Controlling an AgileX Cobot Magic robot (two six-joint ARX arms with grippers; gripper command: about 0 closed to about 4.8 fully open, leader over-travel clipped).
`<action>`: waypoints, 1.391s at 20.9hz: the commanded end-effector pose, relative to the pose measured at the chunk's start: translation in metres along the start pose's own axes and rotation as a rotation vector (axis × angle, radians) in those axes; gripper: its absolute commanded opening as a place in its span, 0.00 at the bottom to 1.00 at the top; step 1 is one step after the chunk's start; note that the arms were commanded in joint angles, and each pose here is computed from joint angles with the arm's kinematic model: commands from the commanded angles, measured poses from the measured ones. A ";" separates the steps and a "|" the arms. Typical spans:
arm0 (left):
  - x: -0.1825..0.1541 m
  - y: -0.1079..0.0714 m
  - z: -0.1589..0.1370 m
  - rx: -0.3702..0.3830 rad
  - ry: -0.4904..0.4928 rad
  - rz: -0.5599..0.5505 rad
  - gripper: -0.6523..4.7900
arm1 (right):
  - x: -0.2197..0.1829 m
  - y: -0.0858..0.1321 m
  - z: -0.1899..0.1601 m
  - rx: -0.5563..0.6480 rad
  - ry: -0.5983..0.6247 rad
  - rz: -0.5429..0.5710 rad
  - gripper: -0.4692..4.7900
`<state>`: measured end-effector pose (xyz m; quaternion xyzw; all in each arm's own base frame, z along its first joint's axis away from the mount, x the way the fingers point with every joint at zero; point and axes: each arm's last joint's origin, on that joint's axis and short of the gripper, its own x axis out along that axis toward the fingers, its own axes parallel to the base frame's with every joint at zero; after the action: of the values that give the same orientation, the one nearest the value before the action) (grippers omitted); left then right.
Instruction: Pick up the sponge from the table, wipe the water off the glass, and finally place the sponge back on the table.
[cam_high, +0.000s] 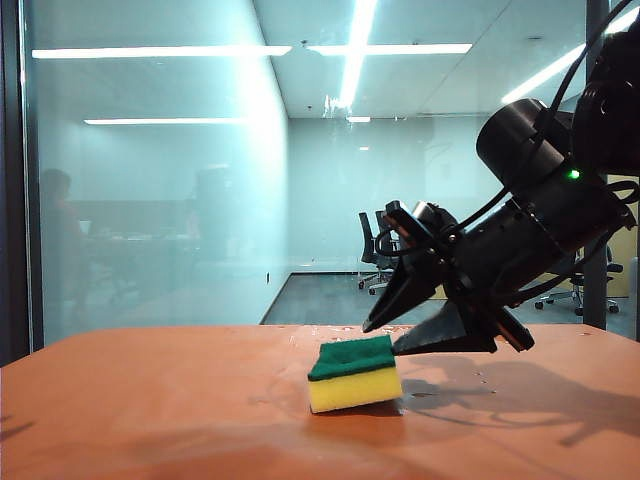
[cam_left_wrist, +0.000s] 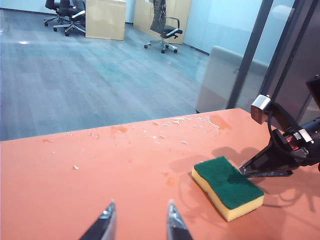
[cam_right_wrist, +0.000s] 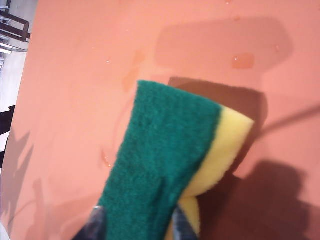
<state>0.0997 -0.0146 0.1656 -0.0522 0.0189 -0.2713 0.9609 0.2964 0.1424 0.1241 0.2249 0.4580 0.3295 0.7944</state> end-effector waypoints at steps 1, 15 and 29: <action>0.000 -0.001 0.002 0.007 -0.009 -0.007 0.36 | -0.001 0.000 0.004 -0.028 -0.048 -0.050 0.43; 0.000 0.000 0.002 0.007 -0.010 -0.006 0.36 | -0.024 -0.005 0.024 -0.097 -0.167 -0.082 0.38; 0.000 -0.001 0.003 0.012 -0.017 -0.005 0.36 | -0.155 0.011 0.039 -0.455 -0.612 -0.522 0.08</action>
<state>0.0997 -0.0145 0.1657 -0.0519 0.0184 -0.2710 0.9610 0.2733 0.0407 0.2351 0.0075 0.1761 0.1419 0.9741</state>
